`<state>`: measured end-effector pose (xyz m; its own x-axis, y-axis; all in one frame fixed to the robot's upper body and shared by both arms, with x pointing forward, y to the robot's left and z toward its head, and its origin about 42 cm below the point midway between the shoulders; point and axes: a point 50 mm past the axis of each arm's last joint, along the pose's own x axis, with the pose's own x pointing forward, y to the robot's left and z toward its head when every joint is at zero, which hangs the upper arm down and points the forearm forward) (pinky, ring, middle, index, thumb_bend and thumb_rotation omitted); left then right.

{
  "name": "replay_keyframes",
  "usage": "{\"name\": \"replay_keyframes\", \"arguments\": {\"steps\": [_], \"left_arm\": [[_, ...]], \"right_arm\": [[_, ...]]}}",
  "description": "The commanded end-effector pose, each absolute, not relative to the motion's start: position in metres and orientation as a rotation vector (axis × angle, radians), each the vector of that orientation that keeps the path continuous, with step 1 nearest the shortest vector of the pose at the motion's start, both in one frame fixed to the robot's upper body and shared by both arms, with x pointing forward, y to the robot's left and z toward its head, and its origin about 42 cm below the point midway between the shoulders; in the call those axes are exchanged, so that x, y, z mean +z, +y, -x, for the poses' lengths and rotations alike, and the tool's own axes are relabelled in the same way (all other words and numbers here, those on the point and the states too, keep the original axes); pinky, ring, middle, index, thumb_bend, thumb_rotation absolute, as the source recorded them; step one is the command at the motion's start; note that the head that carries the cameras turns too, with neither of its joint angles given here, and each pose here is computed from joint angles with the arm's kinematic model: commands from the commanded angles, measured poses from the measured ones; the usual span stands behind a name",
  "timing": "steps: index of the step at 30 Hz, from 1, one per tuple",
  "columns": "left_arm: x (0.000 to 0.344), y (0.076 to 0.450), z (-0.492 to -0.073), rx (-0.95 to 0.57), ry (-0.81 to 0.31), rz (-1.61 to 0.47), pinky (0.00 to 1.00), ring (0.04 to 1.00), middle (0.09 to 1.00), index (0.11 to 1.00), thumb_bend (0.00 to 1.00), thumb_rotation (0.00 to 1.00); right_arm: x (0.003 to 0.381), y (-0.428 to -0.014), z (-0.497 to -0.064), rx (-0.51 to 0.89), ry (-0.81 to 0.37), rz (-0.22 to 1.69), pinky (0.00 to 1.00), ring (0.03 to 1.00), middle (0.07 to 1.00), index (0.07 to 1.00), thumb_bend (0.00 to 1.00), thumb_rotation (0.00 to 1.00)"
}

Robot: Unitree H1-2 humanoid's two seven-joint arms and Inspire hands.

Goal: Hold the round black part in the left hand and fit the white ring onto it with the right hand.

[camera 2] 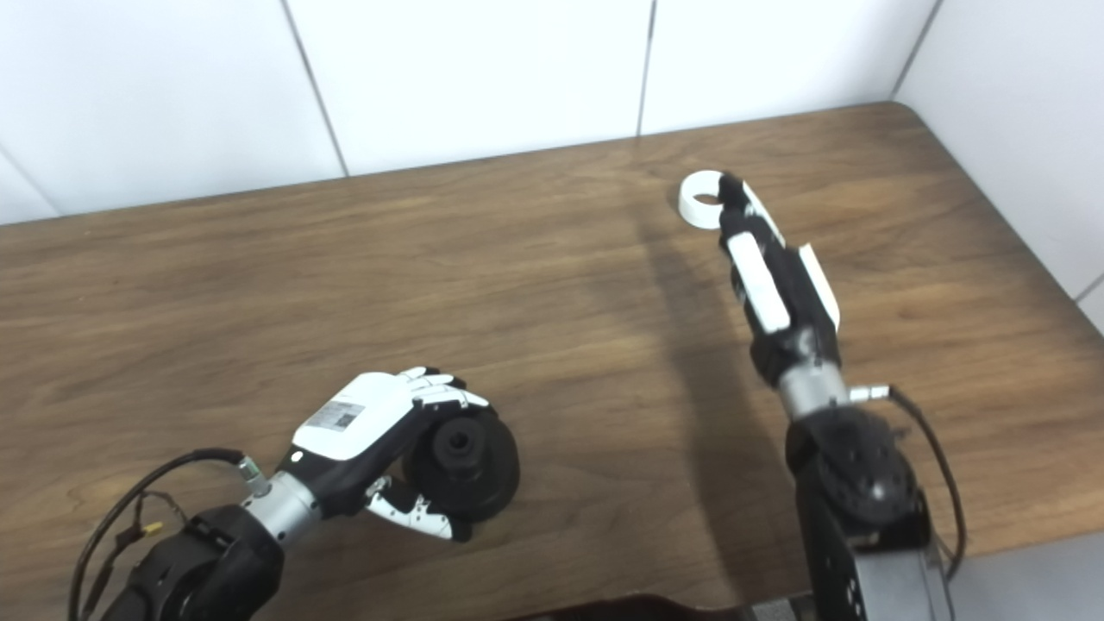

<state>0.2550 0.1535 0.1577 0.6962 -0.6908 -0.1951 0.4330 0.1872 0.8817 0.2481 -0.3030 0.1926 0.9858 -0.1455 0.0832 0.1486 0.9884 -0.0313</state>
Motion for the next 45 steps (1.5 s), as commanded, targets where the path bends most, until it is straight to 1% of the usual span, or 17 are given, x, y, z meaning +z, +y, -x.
{"name": "replay_keyframes", "arguments": {"steps": [1,4,8,11,15,17,19,21,22,24,26,30,32,35,38,43,45], "left_arm": [[0.136,0.171,-0.253,-0.834,-0.156,-1.201,0.93,0.884,0.783,0.482,0.53,0.06],[0.138,0.172,-0.253,-0.837,-0.142,-1.206,0.93,0.884,0.786,0.483,0.53,0.06],[0.137,0.175,-0.254,-0.838,-0.141,-1.204,0.93,0.884,0.787,0.483,0.52,0.06],[0.133,0.177,-0.253,-0.837,-0.145,-1.208,0.93,0.880,0.783,0.483,0.52,0.06],[0.128,0.181,-0.253,-0.832,-0.149,-1.210,0.93,0.880,0.783,0.483,0.53,0.06],[0.125,0.182,-0.253,-0.832,-0.153,-1.204,0.93,0.880,0.781,0.483,0.53,0.06],[0.123,0.185,-0.253,-0.836,-0.157,-1.203,0.93,0.882,0.783,0.483,0.53,0.06],[0.121,0.187,-0.253,-0.836,-0.160,-1.204,0.93,0.881,0.782,0.483,0.53,0.06],[0.121,0.187,-0.253,-0.835,-0.161,-1.204,0.93,0.881,0.781,0.483,0.53,0.06],[0.120,0.189,-0.253,-0.836,-0.162,-1.210,0.94,0.880,0.782,0.483,0.53,0.06],[0.119,0.190,-0.253,-0.834,-0.162,-1.217,0.93,0.878,0.781,0.483,0.53,0.06],[0.120,0.191,-0.254,-0.834,-0.152,-1.233,0.94,0.880,0.784,0.483,0.53,0.06],[0.119,0.192,-0.254,-0.837,-0.153,-1.237,0.94,0.882,0.788,0.483,0.53,0.06],[0.118,0.194,-0.254,-0.836,-0.161,-1.230,0.93,0.877,0.784,0.483,0.53,0.06],[0.117,0.196,-0.253,-0.833,-0.165,-1.229,0.93,0.875,0.783,0.483,0.53,0.06],[0.119,0.197,-0.252,-0.832,-0.157,-1.228,0.93,0.878,0.789,0.483,0.52,0.06],[0.119,0.198,-0.252,-0.829,-0.158,-1.228,0.93,0.877,0.790,0.483,0.52,0.06]], "right_arm": [[0.230,-0.309,-0.262,-0.138,-0.197,0.090,1.00,0.991,0.958,0.938,0.67,0.77],[0.245,-0.313,-0.272,-0.139,-0.211,0.143,0.99,0.979,0.947,0.927,0.69,0.79],[0.255,-0.311,-0.277,-0.126,-0.213,0.186,0.97,0.968,0.942,0.918,0.73,0.80],[0.264,-0.315,-0.283,-0.119,-0.220,0.243,0.98,0.952,0.939,0.908,0.73,0.77],[0.273,-0.320,-0.293,-0.106,-0.235,0.297,0.97,0.945,0.941,0.909,0.69,0.67],[0.280,-0.323,-0.298,-0.107,-0.236,0.380,0.95,0.946,0.939,0.911,0.71,0.60],[0.286,-0.327,-0.304,-0.104,-0.236,0.491,0.95,0.944,0.932,0.908,0.75,0.56],[0.292,-0.331,-0.311,-0.091,-0.229,0.591,0.91,0.933,0.927,0.904,0.81,0.52],[0.294,-0.333,-0.314,-0.084,-0.223,0.632,0.89,0.923,0.926,0.904,0.82,0.49],[0.299,-0.339,-0.322,-0.082,-0.204,0.734,0.80,0.858,0.891,0.897,0.86,0.43],[0.304,-0.344,-0.330,-0.080,-0.180,0.835,0.78,0.835,0.872,0.890,0.90,0.38],[0.312,-0.351,-0.342,-0.065,-0.129,0.980,0.89,0.928,0.913,0.887,0.94,0.36],[0.314,-0.354,-0.347,-0.059,-0.099,1.022,0.92,0.966,0.934,0.885,0.97,0.34],[0.313,-0.358,-0.354,-0.044,-0.036,1.102,0.93,0.993,0.950,0.888,1.00,0.32],[0.311,-0.362,-0.362,-0.031,0.029,1.173,0.94,1.000,0.961,0.898,1.00,0.33],[0.305,-0.369,-0.379,-0.021,0.115,1.224,0.95,1.000,0.969,0.895,1.00,0.28],[0.302,-0.372,-0.385,-0.016,0.140,1.240,0.95,1.000,0.973,0.897,1.00,0.27]]}}
